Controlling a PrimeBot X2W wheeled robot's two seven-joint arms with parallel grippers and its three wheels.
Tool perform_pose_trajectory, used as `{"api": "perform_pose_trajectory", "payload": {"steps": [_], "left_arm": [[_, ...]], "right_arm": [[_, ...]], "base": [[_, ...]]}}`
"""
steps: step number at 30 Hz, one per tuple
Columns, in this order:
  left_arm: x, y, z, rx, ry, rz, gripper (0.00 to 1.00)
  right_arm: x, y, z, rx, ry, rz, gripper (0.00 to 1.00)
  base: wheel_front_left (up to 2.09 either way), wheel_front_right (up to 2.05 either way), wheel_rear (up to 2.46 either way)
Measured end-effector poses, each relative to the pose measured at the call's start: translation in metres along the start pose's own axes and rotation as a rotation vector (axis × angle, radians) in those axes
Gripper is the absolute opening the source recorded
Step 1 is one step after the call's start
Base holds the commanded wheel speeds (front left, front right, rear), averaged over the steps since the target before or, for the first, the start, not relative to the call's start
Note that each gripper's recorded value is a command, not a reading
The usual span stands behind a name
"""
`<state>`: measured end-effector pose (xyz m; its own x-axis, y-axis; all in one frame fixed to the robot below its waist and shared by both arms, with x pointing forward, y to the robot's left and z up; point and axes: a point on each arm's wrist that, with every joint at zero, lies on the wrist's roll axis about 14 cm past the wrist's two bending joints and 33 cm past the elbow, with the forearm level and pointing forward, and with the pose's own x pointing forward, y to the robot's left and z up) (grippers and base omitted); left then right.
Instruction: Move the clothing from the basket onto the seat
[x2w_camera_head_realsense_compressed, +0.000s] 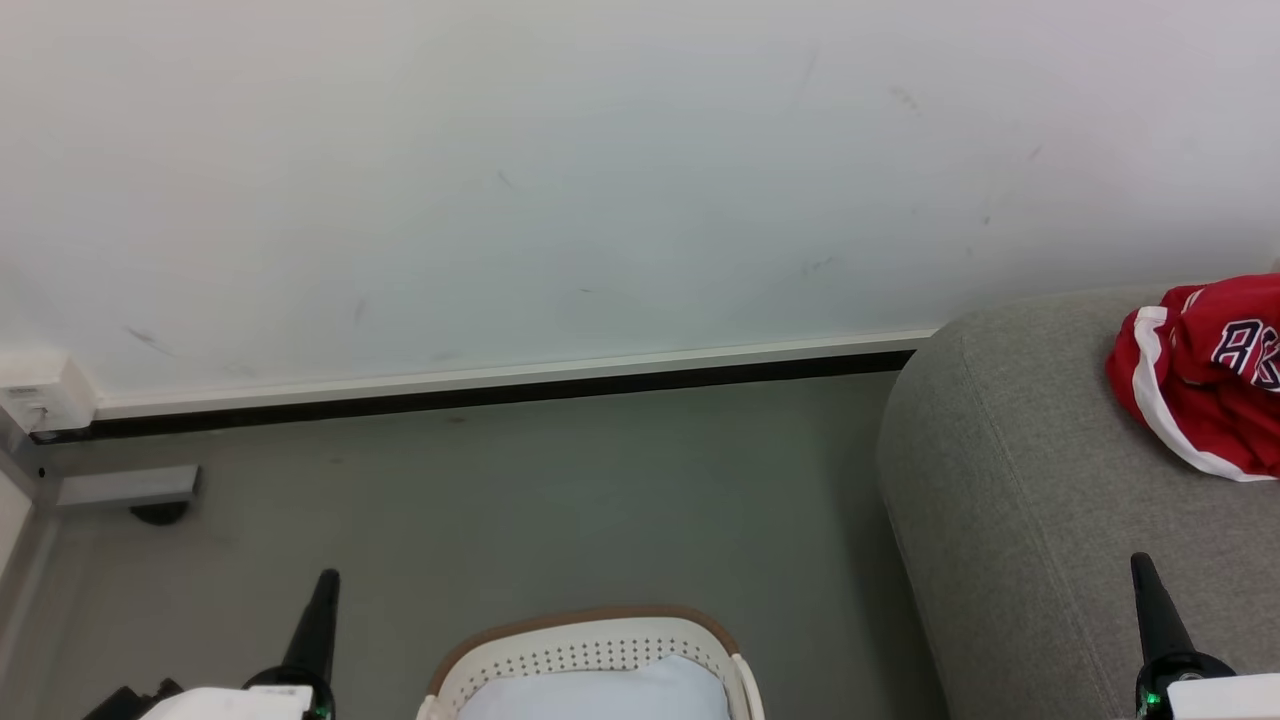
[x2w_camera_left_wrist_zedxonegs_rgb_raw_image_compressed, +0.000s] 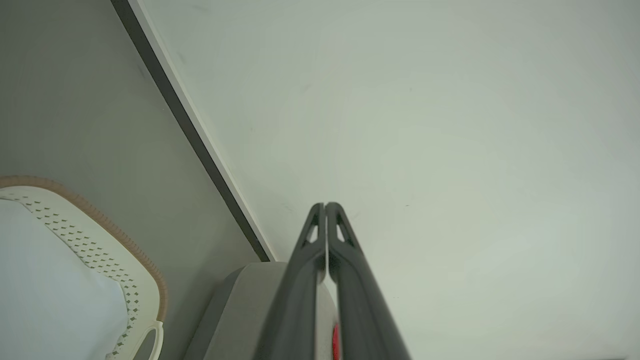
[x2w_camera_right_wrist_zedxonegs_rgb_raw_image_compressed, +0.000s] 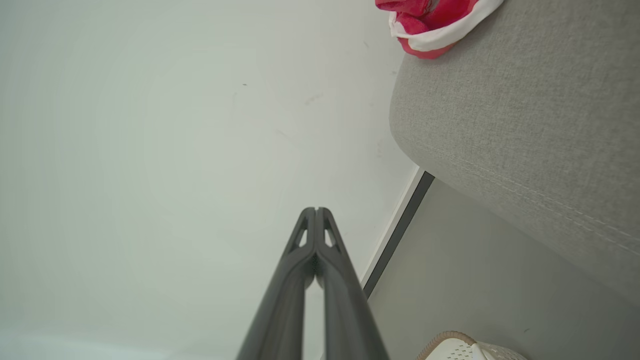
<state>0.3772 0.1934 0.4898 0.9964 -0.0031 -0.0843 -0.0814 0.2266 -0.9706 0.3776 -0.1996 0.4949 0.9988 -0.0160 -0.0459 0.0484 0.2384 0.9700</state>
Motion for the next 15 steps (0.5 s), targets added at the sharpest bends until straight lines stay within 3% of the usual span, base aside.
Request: {"api": "perform_pose_trajectory", "payload": {"steps": [15], "left_arm": [[0.0049,-0.0069,0.0040,-0.111,-0.003,-0.035,0.00]], "right_arm": [[0.0047,0.0041,0.0011,0.118,0.005,0.016,0.00]], "base": [[0.00,0.00,0.00]]}}
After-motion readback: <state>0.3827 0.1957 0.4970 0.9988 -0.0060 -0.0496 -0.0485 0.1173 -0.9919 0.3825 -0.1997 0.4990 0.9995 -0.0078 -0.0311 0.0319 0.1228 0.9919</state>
